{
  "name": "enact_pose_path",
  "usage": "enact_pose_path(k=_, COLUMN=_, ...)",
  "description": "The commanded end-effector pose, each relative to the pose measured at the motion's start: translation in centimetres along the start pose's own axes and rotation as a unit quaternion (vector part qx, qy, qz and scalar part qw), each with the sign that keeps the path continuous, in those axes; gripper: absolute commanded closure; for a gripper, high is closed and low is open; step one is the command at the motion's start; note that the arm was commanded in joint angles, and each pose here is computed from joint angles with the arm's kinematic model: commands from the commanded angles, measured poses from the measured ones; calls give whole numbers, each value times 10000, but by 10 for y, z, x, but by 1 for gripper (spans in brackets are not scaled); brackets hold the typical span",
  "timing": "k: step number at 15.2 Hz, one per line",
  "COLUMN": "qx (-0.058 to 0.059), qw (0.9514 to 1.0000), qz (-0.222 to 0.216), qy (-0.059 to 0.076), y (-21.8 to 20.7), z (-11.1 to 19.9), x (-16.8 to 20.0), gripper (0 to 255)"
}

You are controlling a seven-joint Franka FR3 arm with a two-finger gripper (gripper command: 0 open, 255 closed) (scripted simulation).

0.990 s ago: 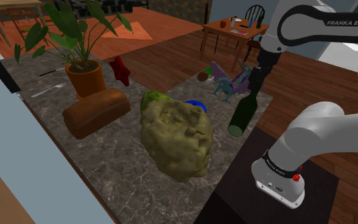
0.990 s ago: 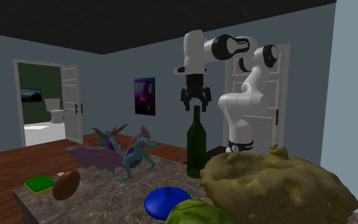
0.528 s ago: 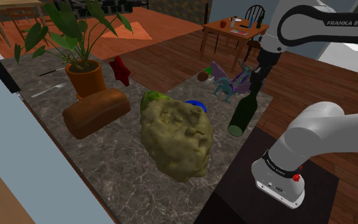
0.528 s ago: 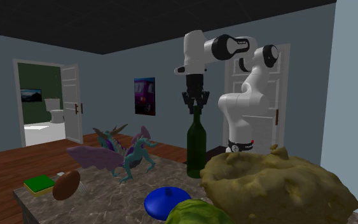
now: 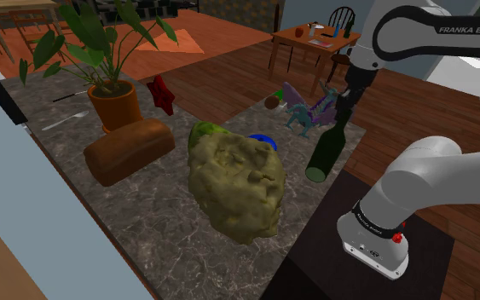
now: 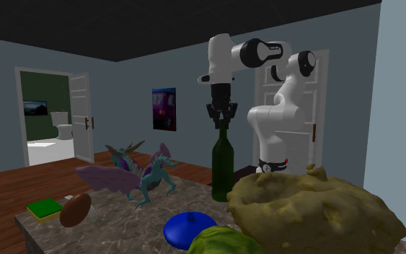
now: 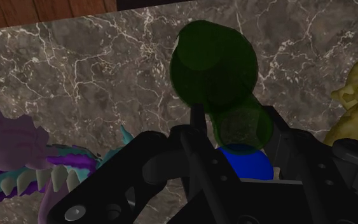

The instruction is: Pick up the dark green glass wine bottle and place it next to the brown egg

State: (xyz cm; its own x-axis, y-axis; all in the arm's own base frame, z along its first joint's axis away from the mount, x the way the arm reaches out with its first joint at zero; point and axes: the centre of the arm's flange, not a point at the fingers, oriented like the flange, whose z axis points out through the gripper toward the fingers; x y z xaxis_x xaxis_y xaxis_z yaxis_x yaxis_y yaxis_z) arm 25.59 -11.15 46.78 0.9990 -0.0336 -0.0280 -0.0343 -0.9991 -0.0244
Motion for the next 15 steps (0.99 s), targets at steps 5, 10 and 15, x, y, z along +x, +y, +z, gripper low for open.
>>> enact_pose_path(k=5, qx=0, qw=10000, qz=0, qy=-1, y=-1, z=-29, x=-1, gripper=255)
enact_pose_path(k=10, qx=0, qw=10000, qz=0, qy=-1, y=-2, z=-56, x=-1, gripper=255)
enact_pose_path(k=15, qx=0, qw=10000, qz=0, qy=-1, y=-2, z=-82, x=-2, gripper=255)
